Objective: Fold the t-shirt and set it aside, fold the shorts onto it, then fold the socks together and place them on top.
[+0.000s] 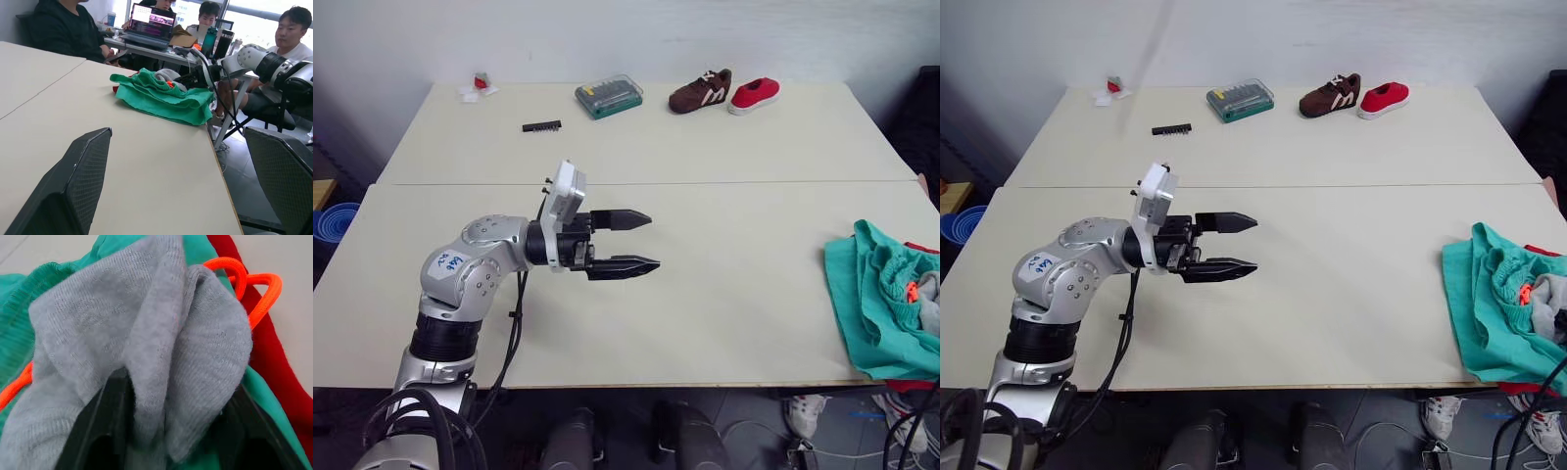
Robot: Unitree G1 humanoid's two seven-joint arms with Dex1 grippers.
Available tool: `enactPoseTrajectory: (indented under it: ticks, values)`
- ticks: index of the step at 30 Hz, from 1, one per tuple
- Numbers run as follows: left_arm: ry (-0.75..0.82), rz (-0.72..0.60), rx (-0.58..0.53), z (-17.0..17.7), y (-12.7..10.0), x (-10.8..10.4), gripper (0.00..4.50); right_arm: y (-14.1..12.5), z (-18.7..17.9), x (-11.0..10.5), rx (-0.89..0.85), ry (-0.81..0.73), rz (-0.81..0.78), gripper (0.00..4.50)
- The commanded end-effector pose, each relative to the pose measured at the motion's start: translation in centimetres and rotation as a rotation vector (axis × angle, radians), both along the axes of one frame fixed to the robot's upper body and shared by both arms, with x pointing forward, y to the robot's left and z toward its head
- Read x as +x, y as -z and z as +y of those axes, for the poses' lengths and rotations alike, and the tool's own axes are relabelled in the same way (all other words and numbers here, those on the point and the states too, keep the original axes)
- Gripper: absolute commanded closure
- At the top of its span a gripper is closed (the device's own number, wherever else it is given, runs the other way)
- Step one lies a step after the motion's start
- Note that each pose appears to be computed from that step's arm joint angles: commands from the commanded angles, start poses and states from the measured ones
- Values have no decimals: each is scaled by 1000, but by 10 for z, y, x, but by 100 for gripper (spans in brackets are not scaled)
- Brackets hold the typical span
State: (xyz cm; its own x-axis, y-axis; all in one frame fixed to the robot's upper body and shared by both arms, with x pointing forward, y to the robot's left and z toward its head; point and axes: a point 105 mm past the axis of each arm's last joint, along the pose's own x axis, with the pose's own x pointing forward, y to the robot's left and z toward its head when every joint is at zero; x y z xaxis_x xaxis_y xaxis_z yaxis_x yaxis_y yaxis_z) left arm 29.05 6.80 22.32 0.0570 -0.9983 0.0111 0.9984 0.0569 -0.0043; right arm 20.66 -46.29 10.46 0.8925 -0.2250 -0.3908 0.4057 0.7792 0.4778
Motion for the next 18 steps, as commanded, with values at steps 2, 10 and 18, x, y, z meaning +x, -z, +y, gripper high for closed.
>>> enactPoseTrajectory:
  ticks: [2, 10, 18]
  values:
    - [-19, 2, 9, 9, 2, 3, 0, -40, -5, -25, -124, -60, -34, 79]
    - [-30, 160, 34, 60, -6, -5, 0, -111, 7, -97, -540, -434, 101, 5]
    - [-37, 148, 173, 111, -21, -22, 0, -143, -8, -105, -605, -533, 108, 5]
